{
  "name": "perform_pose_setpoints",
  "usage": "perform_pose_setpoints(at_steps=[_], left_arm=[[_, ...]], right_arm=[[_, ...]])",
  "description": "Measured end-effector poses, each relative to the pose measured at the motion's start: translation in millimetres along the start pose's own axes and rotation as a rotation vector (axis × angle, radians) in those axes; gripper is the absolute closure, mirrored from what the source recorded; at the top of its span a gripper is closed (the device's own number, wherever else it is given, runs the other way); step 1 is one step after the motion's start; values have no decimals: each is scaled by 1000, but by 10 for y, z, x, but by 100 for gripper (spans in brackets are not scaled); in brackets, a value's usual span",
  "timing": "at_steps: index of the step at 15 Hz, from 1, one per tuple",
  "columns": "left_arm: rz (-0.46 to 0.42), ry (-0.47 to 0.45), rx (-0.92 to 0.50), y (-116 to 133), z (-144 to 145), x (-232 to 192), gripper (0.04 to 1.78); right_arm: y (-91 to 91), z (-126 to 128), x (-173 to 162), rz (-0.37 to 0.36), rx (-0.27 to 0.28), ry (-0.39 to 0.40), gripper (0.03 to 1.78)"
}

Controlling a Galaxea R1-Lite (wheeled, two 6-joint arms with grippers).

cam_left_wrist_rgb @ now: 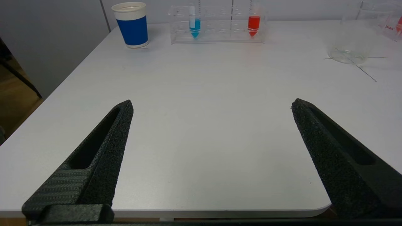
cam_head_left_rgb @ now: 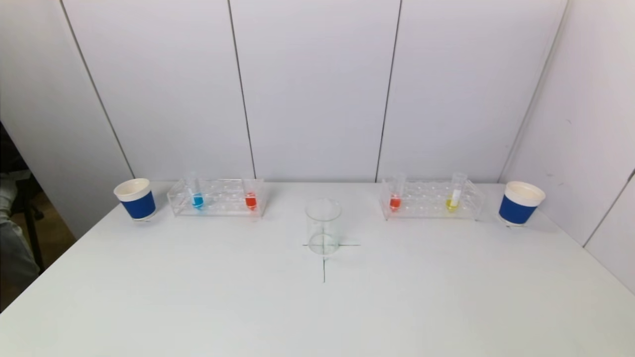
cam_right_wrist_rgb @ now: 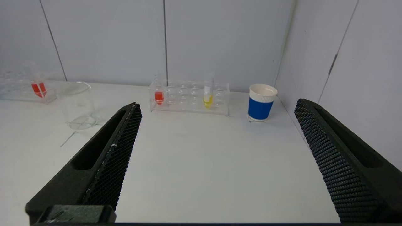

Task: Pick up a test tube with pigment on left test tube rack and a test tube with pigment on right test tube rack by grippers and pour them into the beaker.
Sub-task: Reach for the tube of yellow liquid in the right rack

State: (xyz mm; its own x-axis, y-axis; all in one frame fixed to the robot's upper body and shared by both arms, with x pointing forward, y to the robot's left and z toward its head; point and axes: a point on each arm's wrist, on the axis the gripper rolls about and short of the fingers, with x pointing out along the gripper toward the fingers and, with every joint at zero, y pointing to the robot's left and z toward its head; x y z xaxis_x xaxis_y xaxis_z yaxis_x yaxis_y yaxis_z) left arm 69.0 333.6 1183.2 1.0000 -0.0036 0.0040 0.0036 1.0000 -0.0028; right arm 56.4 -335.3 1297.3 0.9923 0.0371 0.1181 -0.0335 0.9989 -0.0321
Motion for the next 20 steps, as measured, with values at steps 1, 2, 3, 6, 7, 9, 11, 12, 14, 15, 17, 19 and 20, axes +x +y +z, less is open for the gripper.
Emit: perform_pose_setpoints(at_steps=[1, 2, 3, 6, 7, 9, 11, 12, 14, 15, 17, 19, 20], left_arm=[[0, 0, 0, 0, 0, 0, 6], [0, 0, 0, 0, 0, 0, 6], [0, 0, 0, 0, 0, 0, 6], [0, 0, 0, 0, 0, 0, 6], [0, 0, 0, 0, 0, 0, 6], [0, 0, 0, 0, 0, 0, 6], [0, 0, 0, 0, 0, 0, 6], [0, 0, 0, 0, 0, 0, 6], [0, 0, 0, 0, 0, 0, 6], [0, 0, 0, 0, 0, 0, 6], [0, 0, 0, 0, 0, 0, 6], [0, 0, 0, 0, 0, 0, 6], [0, 0, 0, 0, 0, 0, 6]], right_arm=[[-3, 122, 55, 13, -1, 2, 4], [-7, 251, 127, 24, -2, 4, 4], [-12, 367, 205, 32, -3, 5, 4], [-30, 691, 514, 48, -4, 0, 4], [-37, 772, 630, 50, -2, 1, 4], [-51, 908, 883, 54, 1, 14, 4], [-62, 997, 1155, 67, 5, 32, 4], [-67, 1019, 1280, 73, 6, 39, 4], [-77, 1011, 1561, 78, 9, 51, 4], [-82, 986, 1693, 80, 10, 54, 4], [-87, 878, 1950, 81, 14, 79, 4], [-89, 740, 2177, 84, 20, 124, 4], [-92, 665, 2296, 85, 22, 142, 4]])
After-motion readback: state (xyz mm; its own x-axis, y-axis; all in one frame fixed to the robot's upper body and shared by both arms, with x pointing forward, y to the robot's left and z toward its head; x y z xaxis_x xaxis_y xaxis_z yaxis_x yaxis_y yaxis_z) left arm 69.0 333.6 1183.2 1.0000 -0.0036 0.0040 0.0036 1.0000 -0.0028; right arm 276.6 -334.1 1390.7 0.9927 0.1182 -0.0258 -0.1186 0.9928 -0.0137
